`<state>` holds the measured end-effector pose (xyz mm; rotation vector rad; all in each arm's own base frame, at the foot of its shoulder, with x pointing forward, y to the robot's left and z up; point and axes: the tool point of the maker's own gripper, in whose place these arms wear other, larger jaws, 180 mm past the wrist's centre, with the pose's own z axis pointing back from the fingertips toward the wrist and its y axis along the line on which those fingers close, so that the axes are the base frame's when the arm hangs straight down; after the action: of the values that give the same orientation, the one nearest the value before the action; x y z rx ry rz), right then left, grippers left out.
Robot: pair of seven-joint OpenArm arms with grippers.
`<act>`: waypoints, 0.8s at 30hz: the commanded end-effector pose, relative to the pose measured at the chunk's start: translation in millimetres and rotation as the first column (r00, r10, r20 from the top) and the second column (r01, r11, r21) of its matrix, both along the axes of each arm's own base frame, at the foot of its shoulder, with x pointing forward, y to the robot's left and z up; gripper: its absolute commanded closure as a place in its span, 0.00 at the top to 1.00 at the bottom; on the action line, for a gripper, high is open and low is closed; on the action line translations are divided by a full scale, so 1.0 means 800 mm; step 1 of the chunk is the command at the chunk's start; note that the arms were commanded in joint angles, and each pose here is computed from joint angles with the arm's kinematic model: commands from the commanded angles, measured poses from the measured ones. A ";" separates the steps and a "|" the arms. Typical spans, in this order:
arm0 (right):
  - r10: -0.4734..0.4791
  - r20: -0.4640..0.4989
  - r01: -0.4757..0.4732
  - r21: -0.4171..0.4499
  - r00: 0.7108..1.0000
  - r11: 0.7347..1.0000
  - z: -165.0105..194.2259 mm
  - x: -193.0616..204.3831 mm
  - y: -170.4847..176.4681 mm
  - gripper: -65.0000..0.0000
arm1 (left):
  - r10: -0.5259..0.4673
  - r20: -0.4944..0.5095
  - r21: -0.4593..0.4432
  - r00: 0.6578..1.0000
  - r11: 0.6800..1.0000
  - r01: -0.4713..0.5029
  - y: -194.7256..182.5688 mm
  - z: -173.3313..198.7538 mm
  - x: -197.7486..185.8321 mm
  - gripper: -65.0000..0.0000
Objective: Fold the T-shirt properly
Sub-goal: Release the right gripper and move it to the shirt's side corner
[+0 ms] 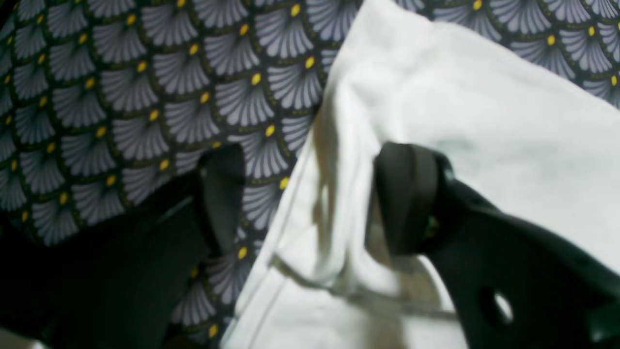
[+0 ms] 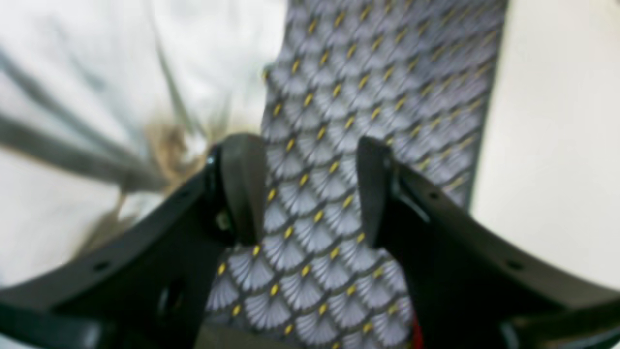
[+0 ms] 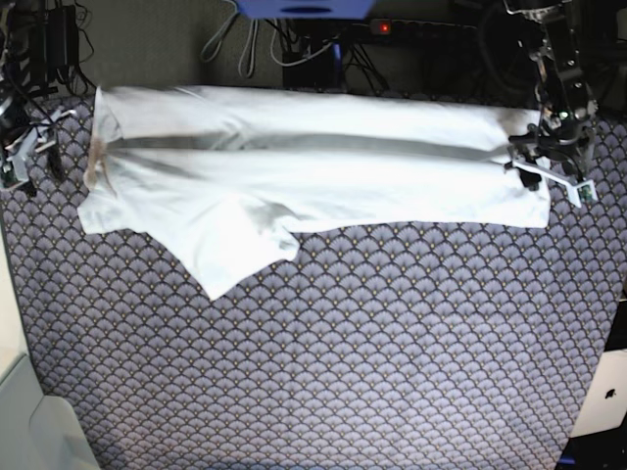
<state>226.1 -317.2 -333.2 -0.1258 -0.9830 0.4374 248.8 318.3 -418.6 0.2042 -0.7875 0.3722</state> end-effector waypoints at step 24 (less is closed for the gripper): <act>0.295 -0.096 -0.289 0.067 0.951 0.955 0.015 0.231 0.195 0.48 | -0.061 0.002 -0.002 0.998 0.998 0.061 -0.021 0.002 0.012 0.66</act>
<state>400.5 -161.5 -340.1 0.0982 -0.8526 0.6781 255.3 301.4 -422.1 0.1802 -0.7826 0.3279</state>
